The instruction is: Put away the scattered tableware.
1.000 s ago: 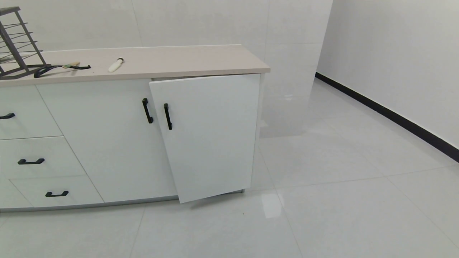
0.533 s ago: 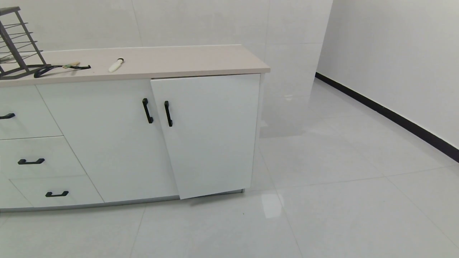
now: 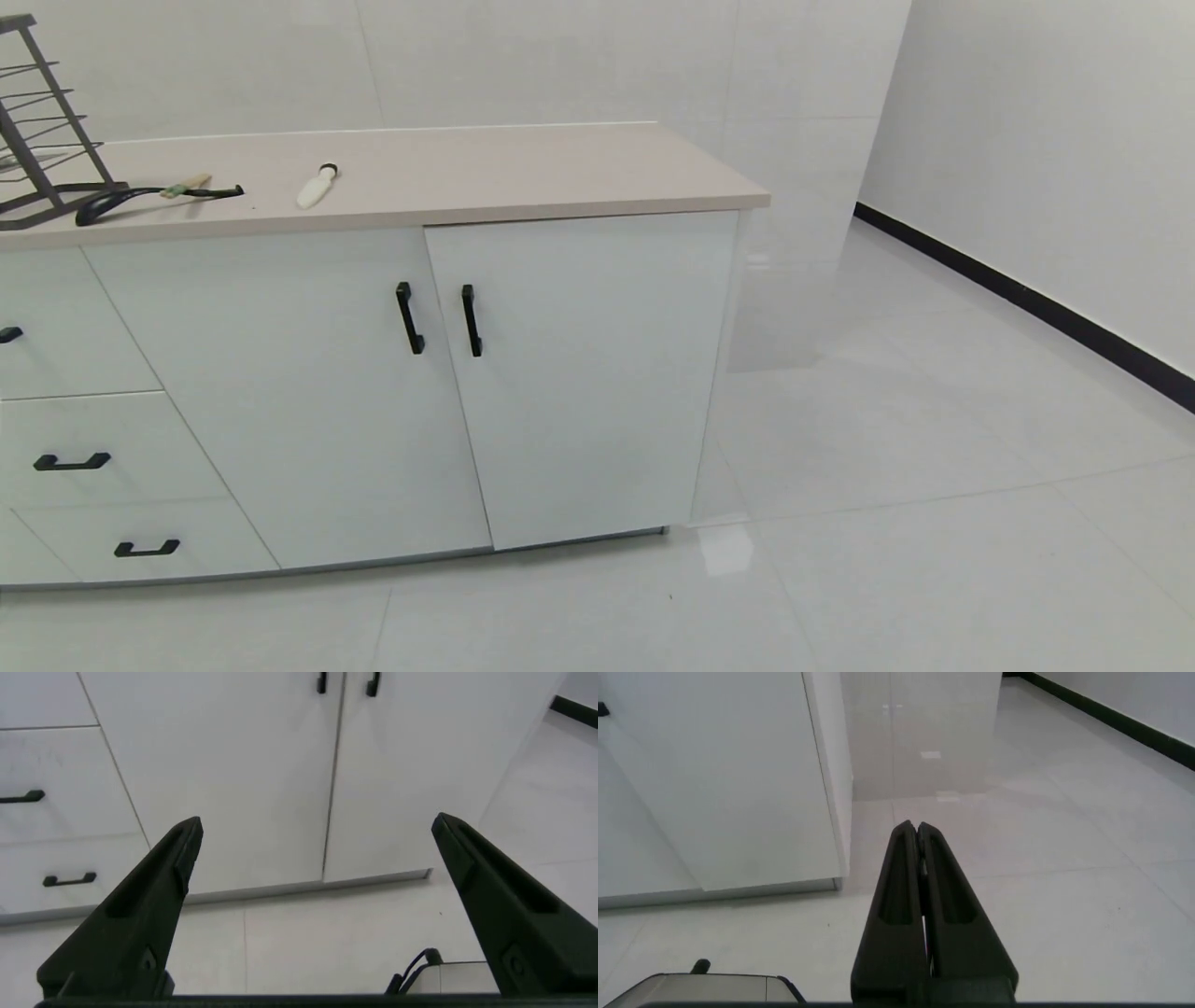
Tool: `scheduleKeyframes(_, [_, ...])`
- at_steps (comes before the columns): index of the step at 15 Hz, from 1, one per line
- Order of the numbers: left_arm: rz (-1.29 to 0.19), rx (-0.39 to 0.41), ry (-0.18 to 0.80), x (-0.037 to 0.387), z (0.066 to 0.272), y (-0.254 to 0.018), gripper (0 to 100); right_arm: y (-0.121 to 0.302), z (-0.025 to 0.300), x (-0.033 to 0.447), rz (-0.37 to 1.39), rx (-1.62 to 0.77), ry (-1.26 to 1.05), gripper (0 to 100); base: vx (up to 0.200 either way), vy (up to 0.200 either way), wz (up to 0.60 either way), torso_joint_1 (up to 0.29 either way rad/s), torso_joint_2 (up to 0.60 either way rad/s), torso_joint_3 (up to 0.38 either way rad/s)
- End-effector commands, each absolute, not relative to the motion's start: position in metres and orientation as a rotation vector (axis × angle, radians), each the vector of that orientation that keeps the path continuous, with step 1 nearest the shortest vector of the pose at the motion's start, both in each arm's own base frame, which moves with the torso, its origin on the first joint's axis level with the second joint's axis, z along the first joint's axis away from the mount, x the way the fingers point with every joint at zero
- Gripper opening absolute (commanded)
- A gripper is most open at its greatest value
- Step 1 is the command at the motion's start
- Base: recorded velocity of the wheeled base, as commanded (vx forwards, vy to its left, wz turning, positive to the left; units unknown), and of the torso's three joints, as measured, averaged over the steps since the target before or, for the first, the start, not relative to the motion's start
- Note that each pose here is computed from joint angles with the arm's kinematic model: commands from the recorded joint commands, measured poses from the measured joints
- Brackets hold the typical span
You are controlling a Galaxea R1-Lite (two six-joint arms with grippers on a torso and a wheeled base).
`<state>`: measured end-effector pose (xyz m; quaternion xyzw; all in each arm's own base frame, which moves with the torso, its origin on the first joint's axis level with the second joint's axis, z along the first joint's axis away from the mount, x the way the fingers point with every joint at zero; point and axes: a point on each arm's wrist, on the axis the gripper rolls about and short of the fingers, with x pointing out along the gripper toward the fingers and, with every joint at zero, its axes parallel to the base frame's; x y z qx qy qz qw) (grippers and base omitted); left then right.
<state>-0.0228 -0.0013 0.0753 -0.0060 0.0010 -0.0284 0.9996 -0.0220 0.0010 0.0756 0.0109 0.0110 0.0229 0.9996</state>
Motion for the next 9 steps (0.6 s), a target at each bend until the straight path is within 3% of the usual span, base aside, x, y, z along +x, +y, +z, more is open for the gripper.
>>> scheduleKeyframes(1, [-0.057, -0.012, 0.002, -0.0228, 0.0753, -0.0013, 100, 0.0010, 0.0757, -0.0216, 0.046, 0.022, 0.028, 0, 0.200, 0.200, 0.00, -0.002, 0.00, 0.007])
scheduleKeyframes(3, [-0.057, -0.014, 0.003, -0.0227, 0.0754, -0.0013, 100, 0.0010, 0.0757, -0.0216, 0.046, 0.021, 0.028, 0, 0.200, 0.200, 0.00, 0.005, 0.01, 0.002])
scheduleKeyframes(6, [-0.057, -0.014, 0.002, -0.0228, 0.0753, -0.0013, 100, 0.0010, 0.0757, -0.0216, 0.046, 0.021, 0.028, 0, 0.000, 0.200, 0.00, 0.004, 0.00, 0.004])
scheduleKeyframes(9, [-0.057, -0.014, 0.002, -0.0228, 0.0753, -0.0013, 100, 0.0010, 0.0757, -0.0216, 0.046, 0.022, 0.028, 0, 0.000, 0.000, 0.00, 0.000, 0.00, 0.000])
